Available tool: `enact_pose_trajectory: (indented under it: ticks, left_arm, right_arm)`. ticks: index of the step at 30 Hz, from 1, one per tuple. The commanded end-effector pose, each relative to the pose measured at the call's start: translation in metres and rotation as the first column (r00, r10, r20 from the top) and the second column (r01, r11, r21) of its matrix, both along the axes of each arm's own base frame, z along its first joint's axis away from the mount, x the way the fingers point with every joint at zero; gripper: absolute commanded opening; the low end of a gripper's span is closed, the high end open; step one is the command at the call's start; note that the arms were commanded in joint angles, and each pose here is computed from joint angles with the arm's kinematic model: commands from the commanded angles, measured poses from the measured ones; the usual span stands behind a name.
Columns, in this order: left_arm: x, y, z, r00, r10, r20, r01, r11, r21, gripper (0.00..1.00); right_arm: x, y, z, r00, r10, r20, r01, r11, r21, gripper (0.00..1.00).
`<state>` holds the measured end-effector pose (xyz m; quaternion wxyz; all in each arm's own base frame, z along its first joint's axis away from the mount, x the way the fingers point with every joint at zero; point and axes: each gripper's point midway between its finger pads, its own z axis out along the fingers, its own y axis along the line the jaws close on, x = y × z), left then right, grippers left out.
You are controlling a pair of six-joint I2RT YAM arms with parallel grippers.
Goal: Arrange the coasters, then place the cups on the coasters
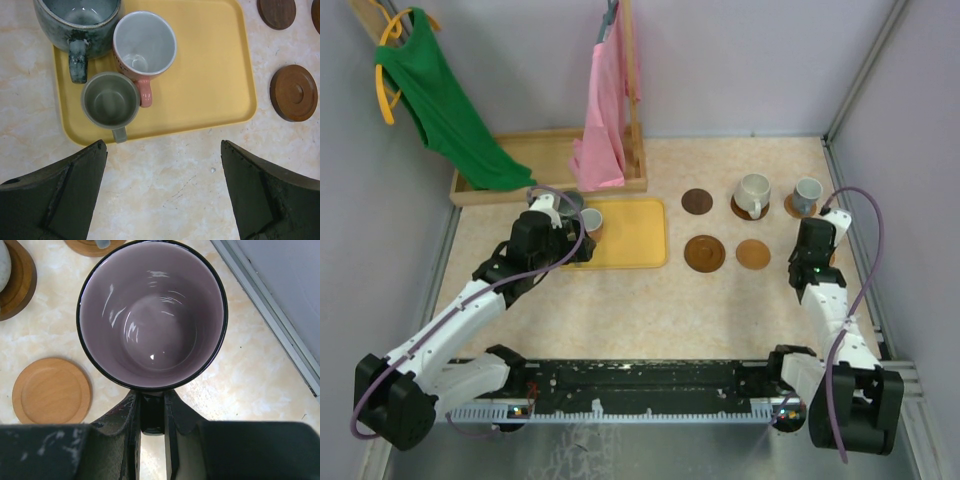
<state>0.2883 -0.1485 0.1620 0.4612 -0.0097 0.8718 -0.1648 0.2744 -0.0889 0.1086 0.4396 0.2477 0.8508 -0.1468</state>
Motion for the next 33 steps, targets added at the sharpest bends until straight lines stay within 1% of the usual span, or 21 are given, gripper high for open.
enact_pose_trajectory:
  ticks: [1, 33]
  left_arm:
    - [0.002, 0.0, 0.006, 1.0, 0.0, 0.028, 0.001, 1.0, -0.011, 1.0]
    - [0.004, 0.0, -0.001, 1.0, 0.005, 0.015, -0.005, 1.0, 0.005, 1.0]
  right_arm:
    - [0.024, -0.014, 0.029, 0.989, -0.029, 0.148, 0.033, 0.999, -0.025, 0.0]
    - [0.038, -0.031, 0.008, 0.991, -0.058, 0.123, 0.058, 0.998, 0.001, 0.0]
